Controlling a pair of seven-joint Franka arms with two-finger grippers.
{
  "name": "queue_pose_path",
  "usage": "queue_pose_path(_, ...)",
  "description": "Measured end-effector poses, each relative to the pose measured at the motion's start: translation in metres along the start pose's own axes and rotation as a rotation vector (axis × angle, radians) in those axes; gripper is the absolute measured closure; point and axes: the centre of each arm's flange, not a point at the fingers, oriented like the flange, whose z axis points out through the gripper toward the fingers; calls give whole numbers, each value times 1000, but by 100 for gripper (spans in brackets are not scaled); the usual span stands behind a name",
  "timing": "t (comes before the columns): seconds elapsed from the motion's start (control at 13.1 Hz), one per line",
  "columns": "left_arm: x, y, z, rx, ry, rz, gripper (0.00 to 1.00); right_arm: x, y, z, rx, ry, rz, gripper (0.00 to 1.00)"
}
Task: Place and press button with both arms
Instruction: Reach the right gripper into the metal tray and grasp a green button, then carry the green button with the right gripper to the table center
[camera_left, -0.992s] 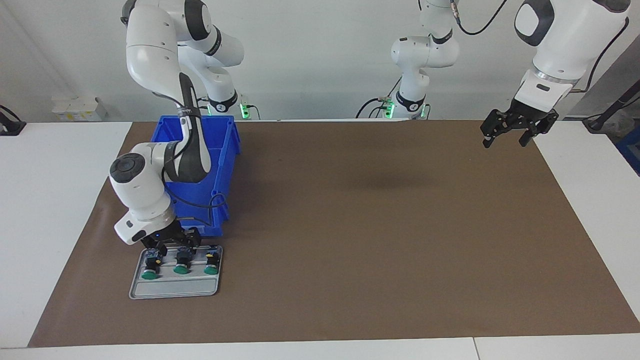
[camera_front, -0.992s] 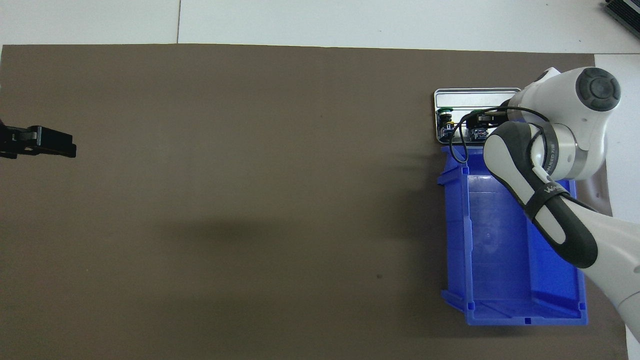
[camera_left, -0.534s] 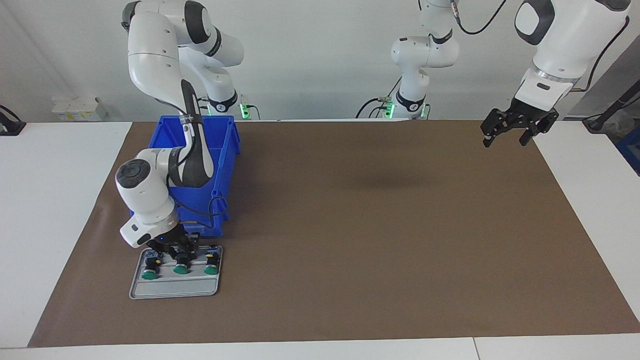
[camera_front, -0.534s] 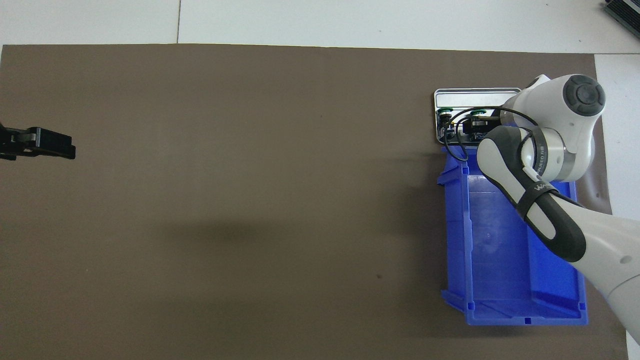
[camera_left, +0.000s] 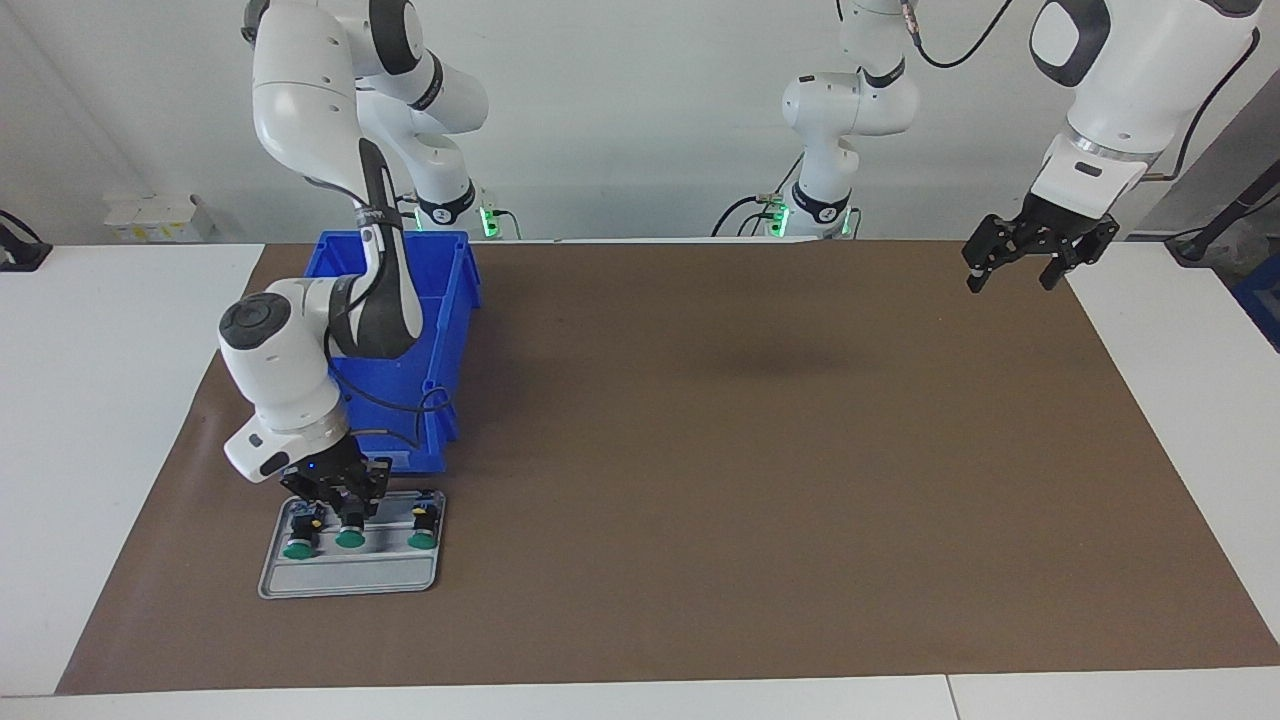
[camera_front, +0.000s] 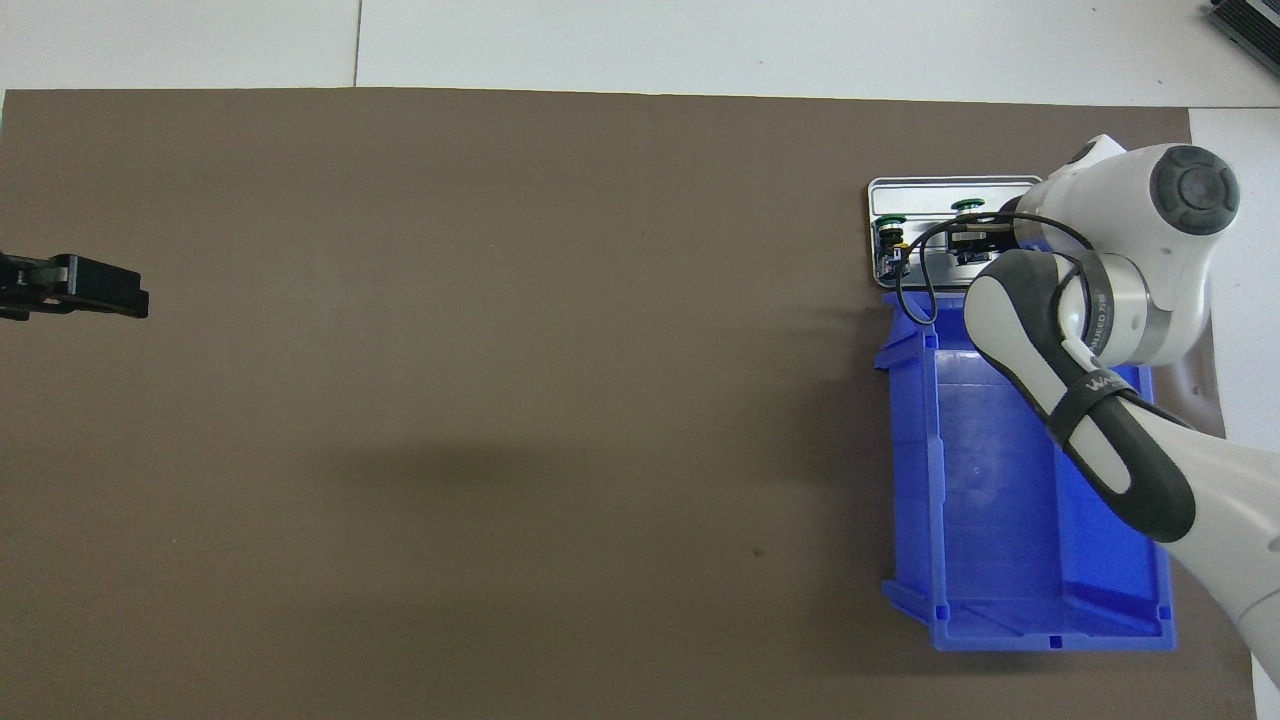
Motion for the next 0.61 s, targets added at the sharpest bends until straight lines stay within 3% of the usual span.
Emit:
queue_pose_path(0.31, 0, 0, 0, 0, 0, -1, 0, -1, -44, -53, 24, -14, 19, 59)
queue_pose_path(0.61, 0, 0, 0, 0, 1, -1, 0, -13, -160, -66, 61, -30, 63, 59)
